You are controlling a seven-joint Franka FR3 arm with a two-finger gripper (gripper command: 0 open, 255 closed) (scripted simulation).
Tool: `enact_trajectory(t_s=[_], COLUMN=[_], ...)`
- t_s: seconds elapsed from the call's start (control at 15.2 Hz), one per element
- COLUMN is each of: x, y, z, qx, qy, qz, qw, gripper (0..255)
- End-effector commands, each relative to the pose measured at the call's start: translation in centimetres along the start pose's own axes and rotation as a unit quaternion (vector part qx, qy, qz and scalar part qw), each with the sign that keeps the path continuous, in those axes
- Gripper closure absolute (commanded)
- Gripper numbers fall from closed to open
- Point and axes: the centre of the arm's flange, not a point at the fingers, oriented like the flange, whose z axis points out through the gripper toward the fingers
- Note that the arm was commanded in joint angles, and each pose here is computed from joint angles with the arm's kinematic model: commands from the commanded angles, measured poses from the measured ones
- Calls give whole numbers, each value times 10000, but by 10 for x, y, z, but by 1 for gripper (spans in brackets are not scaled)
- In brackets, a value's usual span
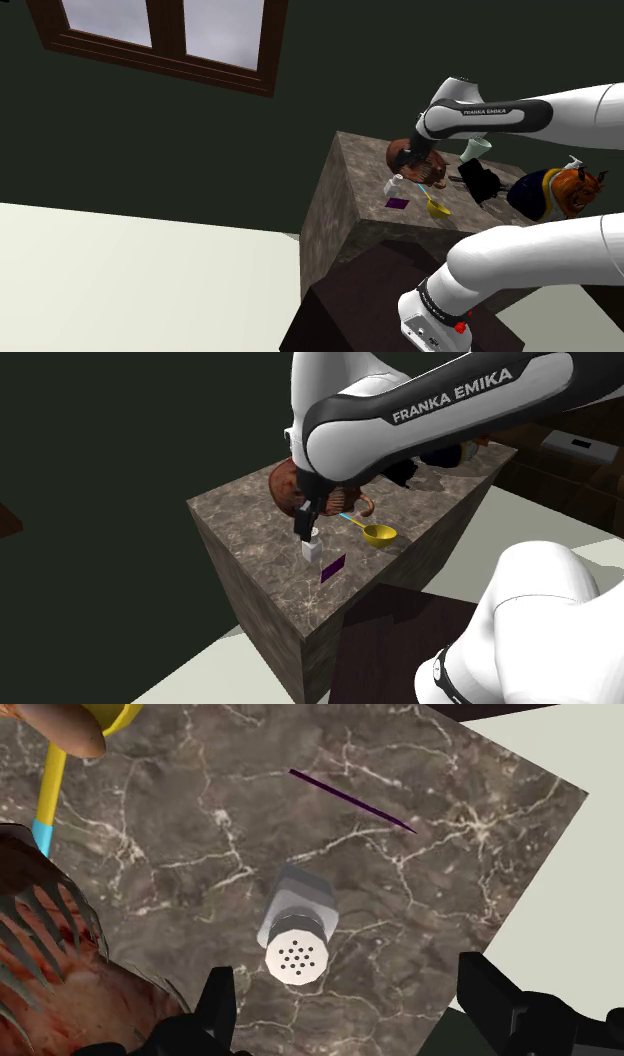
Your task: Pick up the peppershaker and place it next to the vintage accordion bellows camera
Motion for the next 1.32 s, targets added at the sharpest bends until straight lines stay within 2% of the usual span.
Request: enact_trajectory(t_s=[0.0, 0.53, 0.99, 1.06, 1.25], x=[4, 4, 4, 4, 4], y=[16, 16, 16, 16, 16], z=[16, 56, 56, 56, 56], qx=[-82, -82, -82, -82, -82], qy=[8, 8, 7, 7, 7], qz=[59, 59, 59, 59, 59], qw=[9999, 9999, 9999, 9999, 9999], gripper=[0, 0, 0, 255, 255])
